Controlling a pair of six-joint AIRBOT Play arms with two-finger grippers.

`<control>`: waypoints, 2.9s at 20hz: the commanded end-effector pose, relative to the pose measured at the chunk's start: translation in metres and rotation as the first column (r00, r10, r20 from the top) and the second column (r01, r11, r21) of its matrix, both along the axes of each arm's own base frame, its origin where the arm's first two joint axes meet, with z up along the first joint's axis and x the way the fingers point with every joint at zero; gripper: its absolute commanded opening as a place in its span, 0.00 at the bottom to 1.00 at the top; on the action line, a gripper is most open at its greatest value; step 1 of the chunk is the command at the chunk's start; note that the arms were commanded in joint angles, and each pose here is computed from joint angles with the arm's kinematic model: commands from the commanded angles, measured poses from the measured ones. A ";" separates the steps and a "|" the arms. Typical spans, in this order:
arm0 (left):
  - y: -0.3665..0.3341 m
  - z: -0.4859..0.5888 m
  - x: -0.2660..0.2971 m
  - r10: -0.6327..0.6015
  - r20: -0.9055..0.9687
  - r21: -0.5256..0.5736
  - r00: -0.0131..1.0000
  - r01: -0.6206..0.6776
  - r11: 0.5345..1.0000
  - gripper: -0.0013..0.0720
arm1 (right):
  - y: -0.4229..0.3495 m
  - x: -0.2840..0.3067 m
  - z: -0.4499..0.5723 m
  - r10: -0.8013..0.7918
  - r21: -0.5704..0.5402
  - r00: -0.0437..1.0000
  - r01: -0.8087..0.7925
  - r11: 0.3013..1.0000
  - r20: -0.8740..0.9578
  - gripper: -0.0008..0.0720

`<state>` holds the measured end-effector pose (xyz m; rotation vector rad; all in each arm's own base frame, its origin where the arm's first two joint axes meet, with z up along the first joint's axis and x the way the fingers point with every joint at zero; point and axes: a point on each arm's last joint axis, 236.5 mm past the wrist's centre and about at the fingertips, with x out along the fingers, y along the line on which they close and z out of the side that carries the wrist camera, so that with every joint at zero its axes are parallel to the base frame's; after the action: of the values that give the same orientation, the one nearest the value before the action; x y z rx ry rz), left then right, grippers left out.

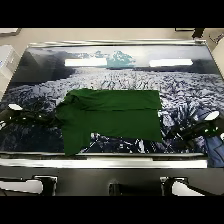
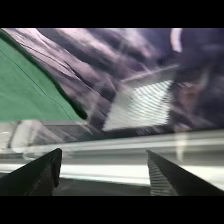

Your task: Fold the clothes and pants, and hang the long-sleeved shirts on hangers.

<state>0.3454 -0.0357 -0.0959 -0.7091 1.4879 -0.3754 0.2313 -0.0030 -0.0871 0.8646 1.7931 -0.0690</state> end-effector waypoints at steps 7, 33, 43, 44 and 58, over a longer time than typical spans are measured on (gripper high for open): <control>-0.001 0.009 0.000 0.002 0.009 0.000 1.000 -0.002 1.000 0.05 | 0.042 0.033 -0.028 -0.011 -0.029 0.989 0.015 0.999 0.147 0.80; -0.040 0.706 -0.185 -0.117 0.922 -0.062 -0.369 -0.439 0.896 0.05 | 0.006 -0.017 0.646 0.615 -0.405 -0.228 0.576 0.710 0.755 0.06; -0.034 0.578 -0.135 -0.089 0.975 0.162 0.202 -0.378 0.911 0.04 | -0.015 0.000 0.557 0.531 -0.522 0.120 0.452 0.723 0.839 0.05; -0.029 0.543 -0.116 -0.094 0.935 0.214 0.342 -0.332 0.919 0.04 | -0.020 0.018 0.510 0.485 -0.559 0.279 0.352 0.751 0.829 0.05; -0.017 0.085 0.142 0.143 0.462 0.162 0.875 -0.242 0.957 0.05 | 0.009 0.291 0.062 0.219 -0.346 0.776 -0.001 0.938 0.592 0.06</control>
<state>0.4450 -0.0551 0.0386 -0.5391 1.0437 -0.2385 0.4619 -0.0003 -0.0001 0.3680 1.2931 -0.0035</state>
